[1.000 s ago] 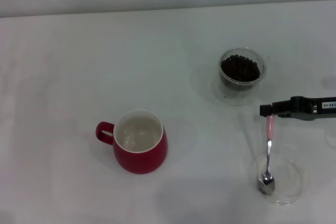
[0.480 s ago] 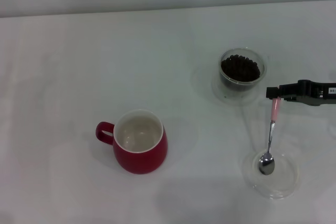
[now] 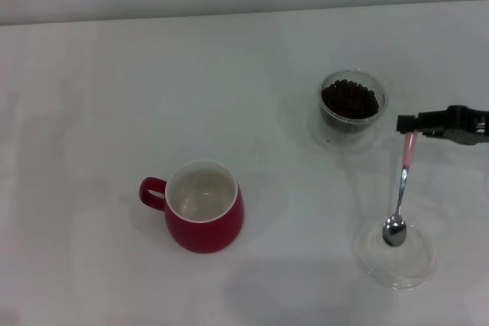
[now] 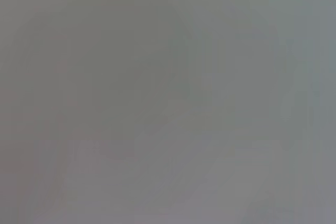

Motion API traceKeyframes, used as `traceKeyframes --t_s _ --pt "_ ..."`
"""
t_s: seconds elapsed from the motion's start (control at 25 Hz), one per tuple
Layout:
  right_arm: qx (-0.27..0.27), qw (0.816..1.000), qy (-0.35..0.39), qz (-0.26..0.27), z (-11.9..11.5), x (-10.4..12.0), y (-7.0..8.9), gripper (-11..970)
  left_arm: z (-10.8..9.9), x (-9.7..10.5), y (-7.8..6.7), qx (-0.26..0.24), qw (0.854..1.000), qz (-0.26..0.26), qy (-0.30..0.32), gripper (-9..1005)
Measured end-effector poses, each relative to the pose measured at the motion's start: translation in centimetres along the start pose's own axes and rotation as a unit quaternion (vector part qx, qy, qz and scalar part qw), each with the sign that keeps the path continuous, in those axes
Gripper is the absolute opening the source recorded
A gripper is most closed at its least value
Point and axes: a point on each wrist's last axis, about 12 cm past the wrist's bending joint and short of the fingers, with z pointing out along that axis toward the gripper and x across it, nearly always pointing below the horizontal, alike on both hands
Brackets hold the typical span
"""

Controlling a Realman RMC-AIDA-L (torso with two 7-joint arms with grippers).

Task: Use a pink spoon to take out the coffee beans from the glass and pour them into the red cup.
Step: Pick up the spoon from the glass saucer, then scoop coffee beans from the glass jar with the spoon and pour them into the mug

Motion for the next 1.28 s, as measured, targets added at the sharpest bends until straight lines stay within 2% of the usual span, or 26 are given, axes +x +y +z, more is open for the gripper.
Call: traceKeyframes --t_s 0.24,0.44,0.96,1.28 --pt "-0.043 0.998 -0.045 -0.020 -2.0 -0.8 0.9 152 0.0 -0.1 0.1 0.000 1.000 0.000 -0.001 758" --pt "-0.068 0.993 -0.085 -0.046 -2.4 -2.0 1.7 152 0.1 -0.1 0.0 0.000 1.000 0.000 -0.001 758" --pt "-0.056 0.970 -0.204 -0.116 -0.4 -6.5 3.5 152 0.0 0.0 0.0 -0.001 1.000 -0.001 0.002 757" --pt "-0.022 0.953 -0.237 -0.186 1.8 -6.7 3.9 152 0.0 0.1 0.0 -0.001 1.000 -0.002 0.003 757"
